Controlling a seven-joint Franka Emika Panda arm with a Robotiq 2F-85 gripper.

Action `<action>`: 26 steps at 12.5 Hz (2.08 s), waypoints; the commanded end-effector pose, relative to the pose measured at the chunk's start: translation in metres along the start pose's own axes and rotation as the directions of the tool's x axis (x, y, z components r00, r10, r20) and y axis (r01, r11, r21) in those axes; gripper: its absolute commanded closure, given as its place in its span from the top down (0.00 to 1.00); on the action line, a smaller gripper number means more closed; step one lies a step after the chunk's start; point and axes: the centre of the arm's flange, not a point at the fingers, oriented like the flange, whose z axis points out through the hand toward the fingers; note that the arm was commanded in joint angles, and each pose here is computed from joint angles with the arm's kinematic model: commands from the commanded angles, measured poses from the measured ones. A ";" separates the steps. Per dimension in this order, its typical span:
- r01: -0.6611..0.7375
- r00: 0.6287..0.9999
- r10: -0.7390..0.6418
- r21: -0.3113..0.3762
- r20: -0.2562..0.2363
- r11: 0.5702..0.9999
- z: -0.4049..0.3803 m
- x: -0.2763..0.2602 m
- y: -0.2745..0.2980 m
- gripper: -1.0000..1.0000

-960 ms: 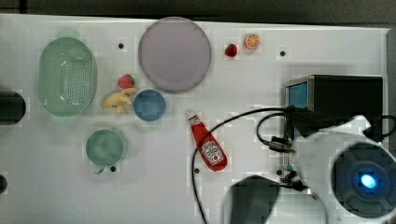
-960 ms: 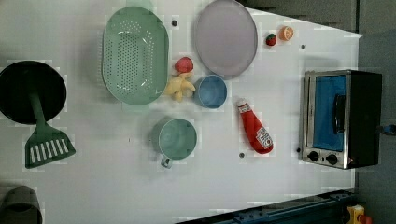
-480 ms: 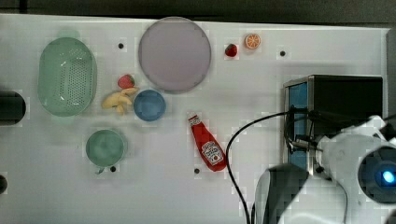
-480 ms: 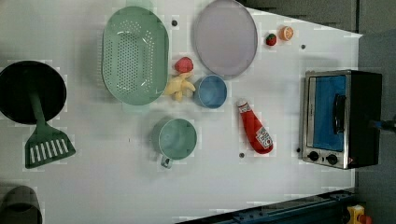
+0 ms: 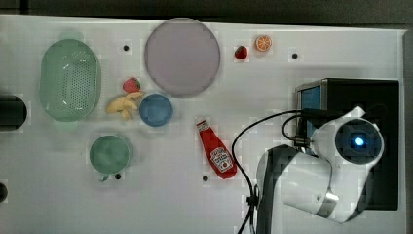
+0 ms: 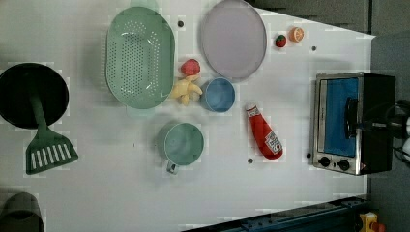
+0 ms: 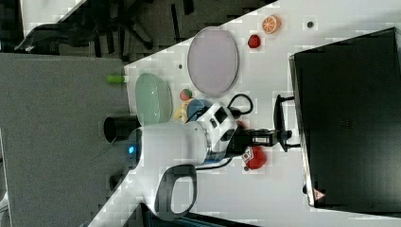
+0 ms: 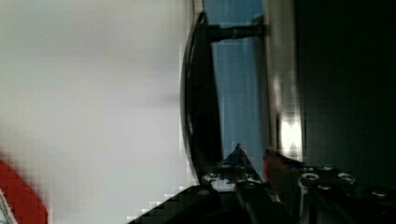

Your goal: Flap open oven.

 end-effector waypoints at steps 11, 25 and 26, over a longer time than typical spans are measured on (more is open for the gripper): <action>0.105 0.994 -0.105 0.002 -0.023 0.994 0.024 0.014 -0.039 0.18; 0.100 0.995 -0.097 -0.317 0.027 0.943 0.097 0.010 -0.216 0.18; 0.105 0.994 -0.104 -0.346 0.021 0.932 0.106 0.008 -0.227 0.18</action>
